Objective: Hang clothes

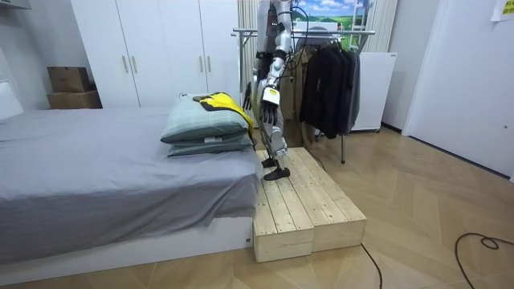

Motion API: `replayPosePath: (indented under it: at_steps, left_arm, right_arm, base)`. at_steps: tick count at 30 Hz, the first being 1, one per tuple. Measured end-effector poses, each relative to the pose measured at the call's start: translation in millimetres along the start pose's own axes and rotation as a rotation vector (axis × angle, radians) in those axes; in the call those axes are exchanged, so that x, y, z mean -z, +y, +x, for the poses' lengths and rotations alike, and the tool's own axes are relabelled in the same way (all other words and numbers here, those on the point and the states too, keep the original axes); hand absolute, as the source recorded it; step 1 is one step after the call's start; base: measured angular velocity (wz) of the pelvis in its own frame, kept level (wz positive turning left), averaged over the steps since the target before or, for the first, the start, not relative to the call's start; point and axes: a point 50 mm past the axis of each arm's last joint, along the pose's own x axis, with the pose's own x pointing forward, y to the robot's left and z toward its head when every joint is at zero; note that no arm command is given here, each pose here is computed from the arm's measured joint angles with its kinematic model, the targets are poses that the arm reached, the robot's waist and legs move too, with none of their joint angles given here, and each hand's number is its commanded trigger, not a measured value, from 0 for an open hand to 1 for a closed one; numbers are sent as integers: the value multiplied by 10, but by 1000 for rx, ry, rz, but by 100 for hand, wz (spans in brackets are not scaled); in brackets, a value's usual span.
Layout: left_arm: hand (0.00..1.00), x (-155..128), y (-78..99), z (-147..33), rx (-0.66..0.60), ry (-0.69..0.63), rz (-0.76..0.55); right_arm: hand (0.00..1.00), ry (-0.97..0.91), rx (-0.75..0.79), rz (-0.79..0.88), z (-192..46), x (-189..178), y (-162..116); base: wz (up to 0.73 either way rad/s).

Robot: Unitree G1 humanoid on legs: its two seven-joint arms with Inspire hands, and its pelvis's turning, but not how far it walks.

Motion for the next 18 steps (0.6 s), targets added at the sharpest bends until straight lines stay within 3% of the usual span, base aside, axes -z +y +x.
replayPosePath:
  at_steps: [9, 13, 18]
  left_arm:
    - [0, -234, 101, 12, -146, -109, -46]
    - [0, -400, 90, -21, -159, -248, 40]
    - [0, -723, 120, -89, -184, -428, 45]
  right_arm:
    - [0, -10, 13, -46, 0, -60, -17]
    - [0, -21, 21, -84, 1, -92, -18]
    - [0, -39, 18, -87, 1, -111, -14]
  base:
    - [1]
    - [0]
    - [0]
